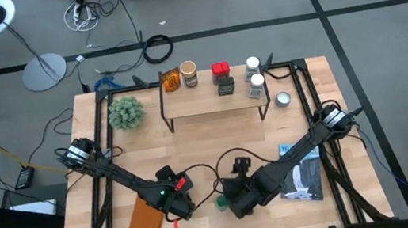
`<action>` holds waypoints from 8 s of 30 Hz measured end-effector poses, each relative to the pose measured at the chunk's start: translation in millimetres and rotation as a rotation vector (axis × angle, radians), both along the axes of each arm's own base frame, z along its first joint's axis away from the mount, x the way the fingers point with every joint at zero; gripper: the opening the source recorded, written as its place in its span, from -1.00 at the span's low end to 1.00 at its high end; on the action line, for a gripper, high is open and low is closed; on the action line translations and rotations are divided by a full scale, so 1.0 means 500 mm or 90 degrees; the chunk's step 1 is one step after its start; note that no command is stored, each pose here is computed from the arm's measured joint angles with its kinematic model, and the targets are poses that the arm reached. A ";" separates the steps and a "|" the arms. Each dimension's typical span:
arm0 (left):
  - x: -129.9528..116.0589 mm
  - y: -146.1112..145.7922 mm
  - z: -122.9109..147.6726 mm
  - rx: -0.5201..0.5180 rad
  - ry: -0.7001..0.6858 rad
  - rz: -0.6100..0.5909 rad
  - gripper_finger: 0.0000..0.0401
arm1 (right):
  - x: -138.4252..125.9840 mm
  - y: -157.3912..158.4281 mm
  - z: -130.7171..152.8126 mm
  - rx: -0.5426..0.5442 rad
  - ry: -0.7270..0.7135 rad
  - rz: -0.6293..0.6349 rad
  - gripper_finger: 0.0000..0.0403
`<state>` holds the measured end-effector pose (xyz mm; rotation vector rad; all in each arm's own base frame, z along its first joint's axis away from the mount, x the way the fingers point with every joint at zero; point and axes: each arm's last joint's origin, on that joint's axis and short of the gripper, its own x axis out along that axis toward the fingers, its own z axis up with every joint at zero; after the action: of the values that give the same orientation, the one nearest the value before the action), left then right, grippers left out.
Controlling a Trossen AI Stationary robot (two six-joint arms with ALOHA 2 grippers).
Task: Shelf spices
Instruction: Put the green seasoning bottle on the shelf
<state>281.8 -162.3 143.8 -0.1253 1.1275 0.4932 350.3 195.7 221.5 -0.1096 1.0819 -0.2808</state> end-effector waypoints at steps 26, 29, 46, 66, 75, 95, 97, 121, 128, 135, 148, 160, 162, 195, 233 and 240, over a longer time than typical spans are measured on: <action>0.001 -0.002 0.003 -0.007 -0.008 0.009 0.48 | -0.002 -0.015 0.000 -0.090 -0.048 -0.008 0.72; 0.001 -0.001 0.003 -0.007 -0.008 0.009 0.48 | -0.019 -0.011 0.012 -0.089 -0.035 -0.006 0.72; 0.036 -0.032 0.061 -0.051 -0.125 0.094 0.48 | -0.151 0.002 0.023 -0.231 0.025 -0.129 0.72; 0.079 -0.004 0.078 -0.022 -0.243 0.147 0.48 | -0.169 0.014 0.006 -0.242 -0.024 -0.151 0.72; 0.046 0.038 0.063 0.027 -0.121 0.229 0.48 | -0.169 0.014 0.005 -0.242 -0.024 -0.152 0.72; 0.077 -0.049 0.134 -0.085 -0.280 0.201 0.48 | -0.169 0.014 0.004 -0.240 -0.016 -0.149 0.72; 0.087 -0.043 0.133 -0.092 -0.294 0.211 0.48 | -0.169 0.014 0.004 -0.240 -0.017 -0.149 0.72; 0.109 0.013 0.249 -0.015 -0.142 0.210 0.39 | -0.170 0.016 0.004 -0.237 -0.013 -0.146 0.72; 0.149 0.100 0.270 -0.106 -0.060 0.202 0.39 | -0.170 0.016 0.004 -0.237 -0.013 -0.146 0.72; 0.168 0.156 0.269 -0.166 -0.027 0.198 0.39 | -0.170 0.016 0.004 -0.237 -0.013 -0.146 0.72; 0.181 0.161 0.272 -0.154 -0.050 0.140 0.39 | -0.170 0.017 0.004 -0.236 -0.014 -0.146 0.72; 0.198 0.157 0.278 -0.160 -0.100 0.105 0.66 | -0.170 0.018 0.002 -0.221 -0.006 -0.149 0.72; 0.199 0.157 0.279 -0.161 -0.103 0.104 0.74 | -0.170 0.018 0.002 -0.220 -0.006 -0.149 0.72; 0.189 0.153 0.177 -0.238 -0.044 0.191 0.84 | -0.169 0.019 0.002 -0.213 -0.004 -0.150 0.72; 0.184 0.186 0.111 -0.283 0.000 0.150 -0.03 | -0.169 0.019 0.002 -0.211 0.001 -0.148 0.72; 0.187 0.207 0.133 -0.276 0.036 0.095 -0.07 | -0.169 0.019 0.002 -0.211 0.001 -0.148 0.72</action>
<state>375.1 -58.9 210.3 -0.5778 1.2745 0.3791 266.0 205.3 222.3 -0.2816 1.0431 -0.6690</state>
